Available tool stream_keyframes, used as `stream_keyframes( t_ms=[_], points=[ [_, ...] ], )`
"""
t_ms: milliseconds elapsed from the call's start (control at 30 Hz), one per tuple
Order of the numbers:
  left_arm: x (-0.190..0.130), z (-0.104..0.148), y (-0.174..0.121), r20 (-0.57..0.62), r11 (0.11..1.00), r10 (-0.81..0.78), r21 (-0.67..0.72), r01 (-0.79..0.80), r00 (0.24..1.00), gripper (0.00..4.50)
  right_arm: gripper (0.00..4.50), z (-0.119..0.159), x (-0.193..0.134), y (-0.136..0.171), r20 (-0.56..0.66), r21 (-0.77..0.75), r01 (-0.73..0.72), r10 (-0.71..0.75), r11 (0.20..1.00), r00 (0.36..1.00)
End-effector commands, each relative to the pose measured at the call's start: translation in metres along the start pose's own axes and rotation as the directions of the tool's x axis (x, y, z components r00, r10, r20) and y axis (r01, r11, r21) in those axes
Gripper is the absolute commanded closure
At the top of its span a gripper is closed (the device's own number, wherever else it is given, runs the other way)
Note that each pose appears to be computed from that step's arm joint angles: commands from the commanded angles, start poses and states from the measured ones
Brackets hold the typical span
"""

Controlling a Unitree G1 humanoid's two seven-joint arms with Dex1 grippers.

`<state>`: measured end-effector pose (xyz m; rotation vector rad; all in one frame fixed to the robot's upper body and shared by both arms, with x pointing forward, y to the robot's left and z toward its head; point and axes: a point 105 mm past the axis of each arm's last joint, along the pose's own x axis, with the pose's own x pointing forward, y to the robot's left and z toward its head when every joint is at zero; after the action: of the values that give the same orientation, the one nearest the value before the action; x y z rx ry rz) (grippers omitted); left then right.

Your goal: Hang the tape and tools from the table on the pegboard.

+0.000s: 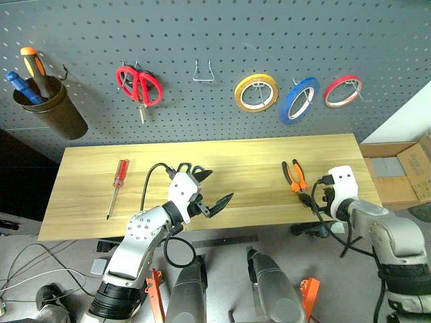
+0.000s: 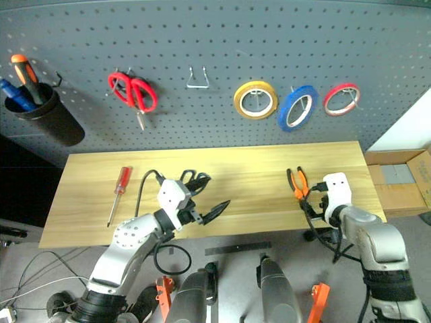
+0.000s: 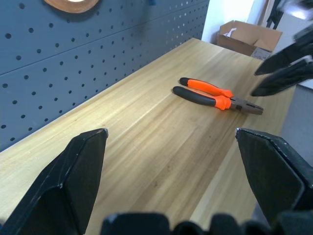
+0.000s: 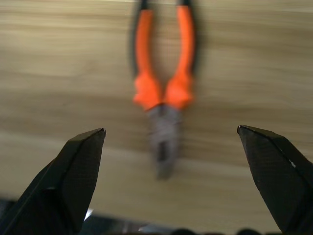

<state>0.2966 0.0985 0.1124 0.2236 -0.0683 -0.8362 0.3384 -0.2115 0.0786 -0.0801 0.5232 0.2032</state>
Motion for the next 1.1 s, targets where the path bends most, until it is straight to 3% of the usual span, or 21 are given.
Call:
stream_keyframes(
  t_ms=[33,333,600,1100],
  points=[
    [-0.003,0.008,-0.007,0.021,1.0,-0.018,0.021,0.018,1.0,0.0,0.01,0.019,0.007,0.005,0.045,-0.034,0.016,-0.014,0.999,0.999],
    [-0.004,0.007,-0.009,0.017,1.0,-0.013,0.015,0.013,1.0,0.0,0.01,0.018,0.021,0.022,-0.001,-0.086,-0.016,0.016,0.996,1.0],
    [-0.005,0.008,-0.009,0.01,1.0,-0.019,0.015,0.019,1.0,0.0,0.01,0.025,0.029,0.005,-0.016,-0.082,0.067,-0.069,0.994,0.998],
    [-0.006,0.007,-0.012,-0.007,1.0,-0.027,0.008,0.027,1.0,0.0,0.01,0.001,0.048,0.001,-0.134,-0.101,0.065,-0.079,0.993,0.988]
  ],
)
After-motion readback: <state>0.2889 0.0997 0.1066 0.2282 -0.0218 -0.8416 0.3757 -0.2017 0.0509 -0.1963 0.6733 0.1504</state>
